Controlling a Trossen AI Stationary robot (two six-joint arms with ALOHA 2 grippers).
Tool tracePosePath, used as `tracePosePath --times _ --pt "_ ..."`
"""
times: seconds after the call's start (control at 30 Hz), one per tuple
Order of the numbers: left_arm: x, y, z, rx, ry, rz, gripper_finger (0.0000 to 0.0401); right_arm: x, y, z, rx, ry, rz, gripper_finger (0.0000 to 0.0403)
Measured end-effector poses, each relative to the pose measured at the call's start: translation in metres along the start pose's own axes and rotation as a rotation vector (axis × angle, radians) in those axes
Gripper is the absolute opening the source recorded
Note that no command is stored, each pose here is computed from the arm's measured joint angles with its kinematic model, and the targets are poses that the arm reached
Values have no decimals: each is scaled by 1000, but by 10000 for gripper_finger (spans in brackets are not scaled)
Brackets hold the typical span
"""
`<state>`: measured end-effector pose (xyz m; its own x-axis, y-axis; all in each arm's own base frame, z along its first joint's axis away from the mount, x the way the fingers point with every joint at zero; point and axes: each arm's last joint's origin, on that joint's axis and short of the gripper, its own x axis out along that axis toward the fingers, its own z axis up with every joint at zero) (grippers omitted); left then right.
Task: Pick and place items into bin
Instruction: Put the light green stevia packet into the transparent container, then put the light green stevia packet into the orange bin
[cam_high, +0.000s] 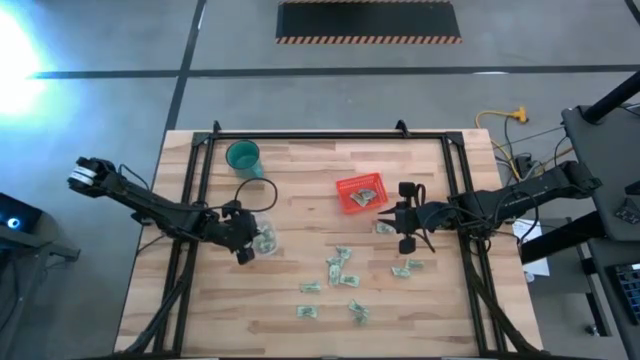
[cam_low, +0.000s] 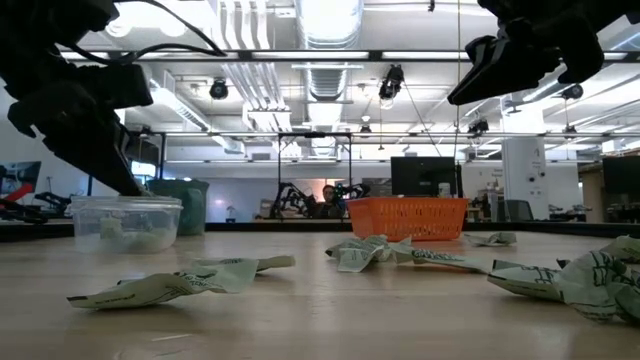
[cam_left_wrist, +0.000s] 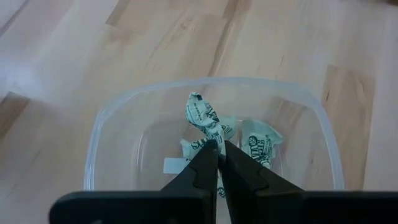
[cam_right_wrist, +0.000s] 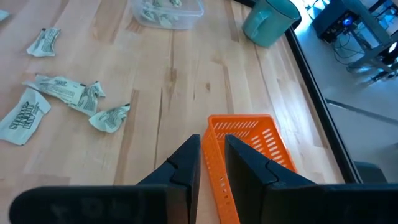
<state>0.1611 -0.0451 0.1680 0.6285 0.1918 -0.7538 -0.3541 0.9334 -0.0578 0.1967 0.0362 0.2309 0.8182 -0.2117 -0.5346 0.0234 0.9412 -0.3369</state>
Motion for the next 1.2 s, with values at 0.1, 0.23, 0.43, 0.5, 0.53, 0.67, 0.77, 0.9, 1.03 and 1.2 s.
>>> tracePosePath --times 0.1,0.23,0.43,0.5,0.53,0.67,0.77,0.9,1.03,1.2 --pt "0 0 0 0 -5 7 12 0 0 0 17 2 1 63" --pt "0 1 0 1 -10 17 47 1 2 -3 19 6 37 63" --pt "0 0 0 -7 -12 15 91 3 7 -10 65 28 133 63" --pt "0 0 0 -23 -4 2 96 3 10 -14 96 58 226 63" --pt "0 0 0 -26 2 -7 97 2 11 -17 115 82 276 63" --pt "0 -1 0 -27 19 -33 98 1 17 -25 234 156 391 63" --pt "0 -1 0 -27 21 -36 99 1 25 -35 260 201 431 63" --pt "0 -1 0 -28 21 -37 99 1 36 -50 293 259 445 63" --pt "0 -2 0 -29 19 -38 99 -4 48 -57 301 275 406 63" --pt "-2 -3 3 -33 9 -45 99 -16 67 -56 275 228 375 63"
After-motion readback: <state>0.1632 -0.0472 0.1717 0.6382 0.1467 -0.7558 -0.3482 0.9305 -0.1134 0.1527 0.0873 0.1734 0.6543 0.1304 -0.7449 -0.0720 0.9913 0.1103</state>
